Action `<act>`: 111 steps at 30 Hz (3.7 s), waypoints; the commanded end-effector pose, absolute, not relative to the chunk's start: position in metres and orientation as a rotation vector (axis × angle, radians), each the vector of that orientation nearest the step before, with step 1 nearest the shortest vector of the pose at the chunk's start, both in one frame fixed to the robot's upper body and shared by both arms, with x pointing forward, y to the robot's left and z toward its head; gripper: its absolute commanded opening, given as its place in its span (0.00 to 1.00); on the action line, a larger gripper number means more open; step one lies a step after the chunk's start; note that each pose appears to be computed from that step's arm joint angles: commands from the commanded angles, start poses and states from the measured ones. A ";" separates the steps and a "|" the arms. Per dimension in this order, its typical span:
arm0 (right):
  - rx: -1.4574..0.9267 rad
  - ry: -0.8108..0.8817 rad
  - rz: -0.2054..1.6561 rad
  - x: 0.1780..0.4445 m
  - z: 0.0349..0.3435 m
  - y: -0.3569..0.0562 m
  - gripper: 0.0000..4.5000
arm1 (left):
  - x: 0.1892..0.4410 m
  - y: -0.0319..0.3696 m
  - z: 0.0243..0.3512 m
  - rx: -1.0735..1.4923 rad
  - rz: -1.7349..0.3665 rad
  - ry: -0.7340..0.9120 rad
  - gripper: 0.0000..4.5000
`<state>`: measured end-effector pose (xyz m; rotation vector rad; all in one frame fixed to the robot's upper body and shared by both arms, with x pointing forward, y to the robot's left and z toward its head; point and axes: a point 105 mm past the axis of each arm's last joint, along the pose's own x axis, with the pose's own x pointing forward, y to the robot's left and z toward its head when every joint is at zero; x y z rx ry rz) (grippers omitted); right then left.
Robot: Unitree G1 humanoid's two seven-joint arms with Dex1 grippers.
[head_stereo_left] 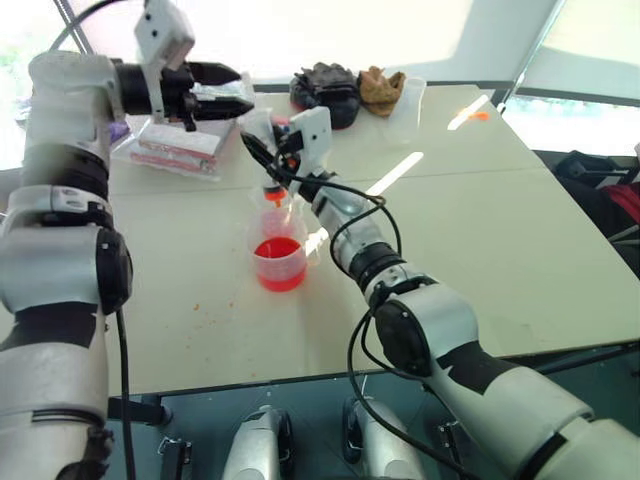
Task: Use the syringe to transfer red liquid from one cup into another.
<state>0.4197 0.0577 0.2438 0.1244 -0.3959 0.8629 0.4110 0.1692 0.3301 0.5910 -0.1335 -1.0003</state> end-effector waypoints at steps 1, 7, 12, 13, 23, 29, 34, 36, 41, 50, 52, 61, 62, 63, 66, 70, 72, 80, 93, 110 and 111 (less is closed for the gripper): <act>0.106 -0.505 0.889 0.411 0.274 0.065 0.33 | 0.410 0.168 0.331 0.616 -1.005 -0.135 0.57; 0.103 -0.499 0.889 0.412 0.272 0.066 0.33 | 0.406 0.176 0.353 0.570 -0.971 -0.190 0.57; 0.107 -0.496 0.884 0.413 0.271 0.063 0.33 | 0.396 0.196 0.372 0.543 -0.934 -0.204 0.57; 0.111 -0.494 0.883 0.413 0.271 0.063 0.33 | 0.396 0.201 0.373 0.554 -0.913 -0.206 0.57; 0.123 -0.495 0.898 0.411 0.270 0.066 0.33 | 0.404 0.201 0.378 0.595 -0.824 -0.259 0.57; 0.119 -0.492 0.902 0.410 0.268 0.067 0.33 | 0.409 0.192 0.376 0.599 -0.830 -0.265 0.57; 0.114 -0.493 0.911 0.409 0.267 0.069 0.33 | 0.414 0.182 0.369 0.636 -0.836 -0.258 0.57; 0.107 -0.493 0.916 0.408 0.265 0.070 0.33 | 0.417 0.178 0.366 0.661 -0.826 -0.257 0.57; 0.092 -0.491 0.923 0.407 0.264 0.072 0.33 | 0.424 0.169 0.368 0.702 -0.771 -0.297 0.57; 0.080 -0.490 0.929 0.406 0.264 0.074 0.33 | 0.425 0.158 0.348 0.761 -0.856 -0.238 0.57; 0.078 -0.491 0.929 0.406 0.264 0.074 0.33 | 0.423 0.157 0.342 0.760 -0.901 -0.209 0.57; 0.077 -0.497 0.919 0.406 0.266 0.074 0.33 | 0.419 0.157 0.331 0.775 -0.972 -0.139 0.57; 0.077 -0.498 0.918 0.406 0.266 0.073 0.33 | 0.419 0.158 0.329 0.784 -0.973 -0.133 0.57; 0.077 -0.499 0.917 0.406 0.266 0.073 0.33 | 0.419 0.158 0.328 0.789 -0.974 -0.129 0.57; 0.079 -0.502 0.915 0.406 0.268 0.074 0.33 | 0.418 0.158 0.326 0.793 -0.981 -0.120 0.57; 0.082 -0.505 0.913 0.406 0.269 0.073 0.33 | 0.418 0.157 0.320 0.804 -1.000 -0.105 0.57; 0.083 -0.507 0.912 0.406 0.270 0.073 0.33 | 0.418 0.156 0.317 0.809 -1.011 -0.097 0.57; 0.093 -0.526 0.902 0.407 0.278 0.072 0.33 | 0.417 0.152 0.312 0.816 -1.037 -0.092 0.57; 0.137 -0.624 0.861 0.410 0.305 0.047 0.33 | 0.384 0.197 0.386 0.630 -0.991 -0.180 0.57; -0.012 -0.081 0.769 0.420 0.342 -0.099 0.33 | 0.315 0.198 0.286 0.224 -0.850 -0.137 0.57; -0.032 0.015 0.755 0.419 0.327 -0.109 0.33 | 0.310 0.193 0.282 0.190 -0.844 -0.142 0.57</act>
